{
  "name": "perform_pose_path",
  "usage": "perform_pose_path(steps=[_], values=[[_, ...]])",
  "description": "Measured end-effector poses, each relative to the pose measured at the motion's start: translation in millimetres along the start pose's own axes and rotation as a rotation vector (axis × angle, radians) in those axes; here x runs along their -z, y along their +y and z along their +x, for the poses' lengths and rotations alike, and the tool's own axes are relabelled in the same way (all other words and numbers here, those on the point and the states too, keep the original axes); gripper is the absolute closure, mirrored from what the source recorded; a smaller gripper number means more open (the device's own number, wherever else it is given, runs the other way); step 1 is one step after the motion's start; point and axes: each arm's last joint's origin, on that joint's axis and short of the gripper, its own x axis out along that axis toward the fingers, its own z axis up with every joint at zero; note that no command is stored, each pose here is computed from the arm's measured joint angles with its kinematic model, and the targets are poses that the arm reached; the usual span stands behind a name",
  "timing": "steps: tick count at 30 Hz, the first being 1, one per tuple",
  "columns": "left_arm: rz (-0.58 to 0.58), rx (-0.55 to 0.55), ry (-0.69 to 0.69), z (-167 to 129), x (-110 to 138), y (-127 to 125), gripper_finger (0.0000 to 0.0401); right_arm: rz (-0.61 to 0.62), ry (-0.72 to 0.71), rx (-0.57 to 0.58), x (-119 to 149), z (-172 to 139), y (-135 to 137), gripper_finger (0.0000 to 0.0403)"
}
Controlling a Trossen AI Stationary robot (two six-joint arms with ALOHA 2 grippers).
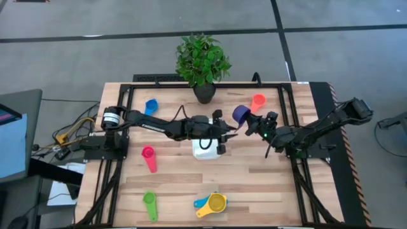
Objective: Nest measuring cups in basket
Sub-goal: Stack the violet measuring cup on top of the yellow measuring cup
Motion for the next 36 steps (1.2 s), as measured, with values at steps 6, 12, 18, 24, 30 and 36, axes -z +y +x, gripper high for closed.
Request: perform_pose_path(steps=[6, 12, 18, 24, 30, 36], values=[[-0.037, -0.003, -0.014, 0.0, -1.4, 0.2, 0.0307, -0.004, 0.007, -0.005, 1.1, -1.9, 0.7, 0.0378], [-0.049, -0.023, -0.069, -0.3, -6.8, 1.1, 0.0305, 0.002, 0.017, -0.021, 1.1, -2.3, 1.6, 0.0381], [-0.046, -0.039, -0.070, 0.1, -6.8, 4.5, 0.0343, 0.012, 0.012, -0.026, 0.2, -2.3, 2.4, 0.0381], [-0.046, -0.040, -0.041, 0.6, -3.7, 6.1, 0.0369, 0.018, 0.008, -0.029, -0.7, -2.1, 3.3, 0.0384], [-0.044, -0.045, -0.021, 0.8, -1.7, 6.7, 0.0372, -0.021, 0.018, -0.035, 2.3, 2.5, 13.5, 0.0383], [-0.039, -0.069, 0.019, 0.7, 1.9, 7.4, 0.0395, -0.067, 0.024, -0.024, 11.6, 8.5, 21.7, 0.0380]])
